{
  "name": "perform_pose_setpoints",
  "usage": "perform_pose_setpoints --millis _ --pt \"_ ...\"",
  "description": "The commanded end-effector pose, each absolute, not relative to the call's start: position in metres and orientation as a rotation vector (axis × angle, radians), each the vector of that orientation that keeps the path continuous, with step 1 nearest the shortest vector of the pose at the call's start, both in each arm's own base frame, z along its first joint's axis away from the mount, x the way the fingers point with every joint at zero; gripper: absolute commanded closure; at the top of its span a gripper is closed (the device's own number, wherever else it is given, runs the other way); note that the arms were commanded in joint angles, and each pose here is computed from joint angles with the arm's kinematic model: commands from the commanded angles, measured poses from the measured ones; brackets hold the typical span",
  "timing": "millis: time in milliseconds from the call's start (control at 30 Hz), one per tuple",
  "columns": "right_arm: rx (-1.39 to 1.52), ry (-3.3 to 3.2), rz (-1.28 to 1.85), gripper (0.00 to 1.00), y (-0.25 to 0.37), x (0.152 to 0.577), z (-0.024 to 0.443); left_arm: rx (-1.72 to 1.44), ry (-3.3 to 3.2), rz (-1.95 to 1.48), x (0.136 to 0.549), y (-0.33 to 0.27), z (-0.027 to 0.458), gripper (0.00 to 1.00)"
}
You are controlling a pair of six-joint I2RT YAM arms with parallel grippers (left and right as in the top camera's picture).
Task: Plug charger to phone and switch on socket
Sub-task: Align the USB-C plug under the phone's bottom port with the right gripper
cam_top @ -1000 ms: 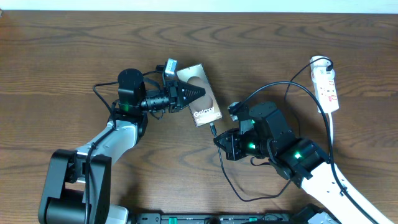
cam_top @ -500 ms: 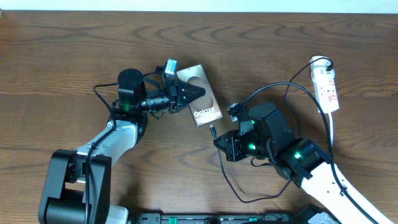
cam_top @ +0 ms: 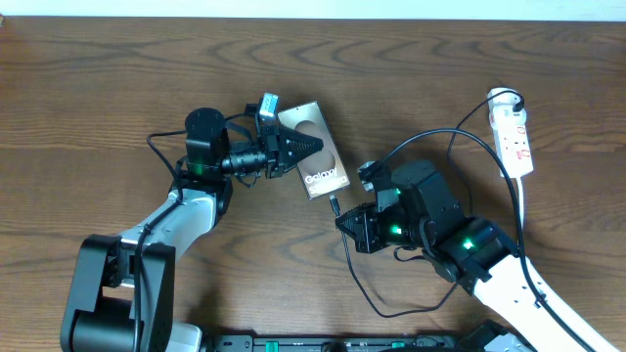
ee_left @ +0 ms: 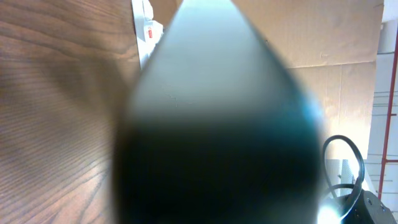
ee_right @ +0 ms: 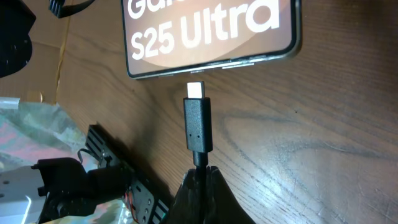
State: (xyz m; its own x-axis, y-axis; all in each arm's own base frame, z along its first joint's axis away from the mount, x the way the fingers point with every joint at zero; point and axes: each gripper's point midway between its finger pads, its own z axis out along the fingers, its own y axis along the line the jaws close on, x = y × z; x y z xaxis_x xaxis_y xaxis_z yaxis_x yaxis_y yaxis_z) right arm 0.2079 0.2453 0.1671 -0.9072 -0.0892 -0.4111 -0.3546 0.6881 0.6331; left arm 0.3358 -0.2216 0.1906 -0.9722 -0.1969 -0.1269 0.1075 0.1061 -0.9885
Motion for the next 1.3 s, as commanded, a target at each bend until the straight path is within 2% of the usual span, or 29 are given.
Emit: perform_pose_setpoints --millis 0,1267 --pt "-0.359 2.534 1.050 0.99 0.2456 0.2081 0.1702 -0.013 2.132 -1.980 0.3343 -0.2224 0.2041 0.93" --pt "-0.366 2.481 1.064 0.99 0.2505 0.2157 0.1773 -0.045 2.125 -1.957 0.3393 -0.2221 0.2031 0.92"
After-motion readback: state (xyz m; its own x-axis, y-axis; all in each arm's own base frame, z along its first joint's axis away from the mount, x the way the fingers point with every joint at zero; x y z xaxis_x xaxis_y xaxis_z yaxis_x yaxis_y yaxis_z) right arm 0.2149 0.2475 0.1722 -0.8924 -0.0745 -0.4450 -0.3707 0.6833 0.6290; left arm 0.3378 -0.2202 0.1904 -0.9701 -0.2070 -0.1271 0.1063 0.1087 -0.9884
